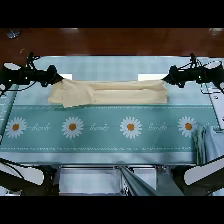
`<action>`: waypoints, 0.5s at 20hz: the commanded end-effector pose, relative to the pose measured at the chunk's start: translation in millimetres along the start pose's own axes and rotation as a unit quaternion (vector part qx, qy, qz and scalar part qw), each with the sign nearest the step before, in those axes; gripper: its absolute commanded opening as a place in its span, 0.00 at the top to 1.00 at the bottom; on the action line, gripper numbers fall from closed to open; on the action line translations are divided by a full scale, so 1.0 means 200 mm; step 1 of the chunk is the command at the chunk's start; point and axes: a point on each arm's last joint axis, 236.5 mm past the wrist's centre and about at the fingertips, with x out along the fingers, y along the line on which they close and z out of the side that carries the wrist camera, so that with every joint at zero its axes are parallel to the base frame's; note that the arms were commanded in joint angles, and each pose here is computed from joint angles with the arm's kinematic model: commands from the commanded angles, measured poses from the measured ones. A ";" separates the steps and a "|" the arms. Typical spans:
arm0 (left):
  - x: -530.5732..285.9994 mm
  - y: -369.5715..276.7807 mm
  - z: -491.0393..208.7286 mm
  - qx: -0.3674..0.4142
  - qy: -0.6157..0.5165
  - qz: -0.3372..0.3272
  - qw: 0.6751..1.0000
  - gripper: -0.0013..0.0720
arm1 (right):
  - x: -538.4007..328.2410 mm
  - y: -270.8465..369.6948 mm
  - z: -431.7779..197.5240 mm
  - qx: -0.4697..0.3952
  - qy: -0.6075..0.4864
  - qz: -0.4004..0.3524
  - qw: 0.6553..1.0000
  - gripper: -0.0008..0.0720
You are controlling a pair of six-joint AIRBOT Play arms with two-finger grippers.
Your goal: Fold the shirts.
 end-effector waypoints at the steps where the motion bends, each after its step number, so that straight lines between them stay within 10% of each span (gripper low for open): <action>1: 0.02 -0.03 -0.05 -0.012 0.021 -0.005 1.000 0.04 | 0.00 0.03 0.00 0.003 -0.001 0.011 1.000 0.13; 10: -0.73 0.44 -0.20 -0.047 0.061 0.112 0.991 0.02 | -0.37 -0.44 -0.13 0.046 0.070 -0.054 0.995 0.13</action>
